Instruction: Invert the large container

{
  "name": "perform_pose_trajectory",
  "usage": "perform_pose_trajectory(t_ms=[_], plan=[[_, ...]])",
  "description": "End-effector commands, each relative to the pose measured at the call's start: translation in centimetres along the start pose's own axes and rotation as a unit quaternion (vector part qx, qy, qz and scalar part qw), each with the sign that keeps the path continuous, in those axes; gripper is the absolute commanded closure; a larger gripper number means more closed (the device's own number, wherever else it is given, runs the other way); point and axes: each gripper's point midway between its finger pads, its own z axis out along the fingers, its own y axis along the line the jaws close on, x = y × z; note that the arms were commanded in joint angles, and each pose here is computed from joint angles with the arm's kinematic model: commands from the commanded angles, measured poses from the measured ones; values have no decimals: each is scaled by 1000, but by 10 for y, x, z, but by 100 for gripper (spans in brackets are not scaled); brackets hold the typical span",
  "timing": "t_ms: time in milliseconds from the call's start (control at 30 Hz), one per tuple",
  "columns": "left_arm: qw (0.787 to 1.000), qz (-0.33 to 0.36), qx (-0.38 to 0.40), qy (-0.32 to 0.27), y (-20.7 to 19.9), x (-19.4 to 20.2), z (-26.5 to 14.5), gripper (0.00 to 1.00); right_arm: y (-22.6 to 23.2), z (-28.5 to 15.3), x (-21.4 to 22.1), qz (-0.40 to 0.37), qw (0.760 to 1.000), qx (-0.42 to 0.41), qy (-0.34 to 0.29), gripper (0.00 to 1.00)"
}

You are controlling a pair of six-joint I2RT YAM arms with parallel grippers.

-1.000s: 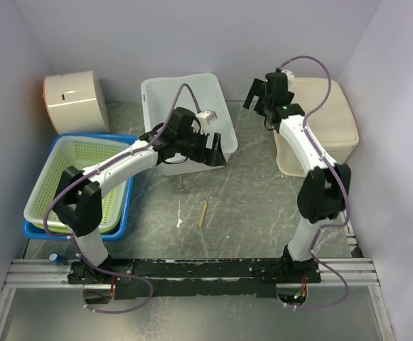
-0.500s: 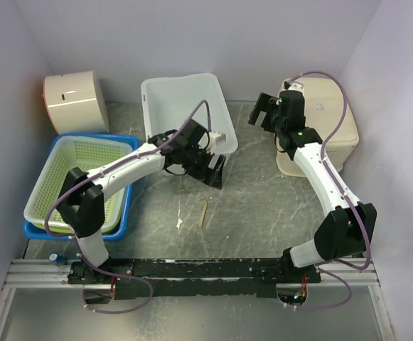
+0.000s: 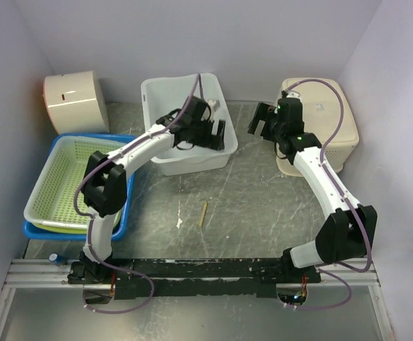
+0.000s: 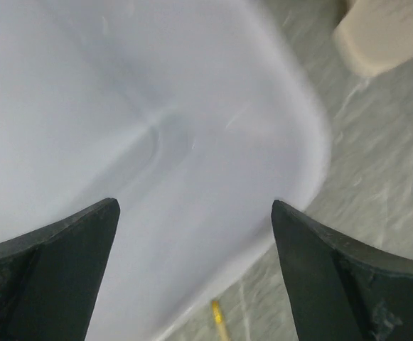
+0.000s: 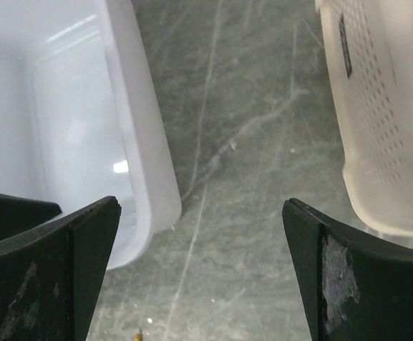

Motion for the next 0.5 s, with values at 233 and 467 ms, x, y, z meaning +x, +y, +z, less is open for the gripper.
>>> perform_pose_trajectory(t_ms=[233,467], plan=[[994,78,17,68,-45,51,-39,0,-30,-75,-23,5,996,60,-65,0],[997,44,-42,-44,-44,-27,5,0,-28,-91,-23,66,993,47,-91,0]])
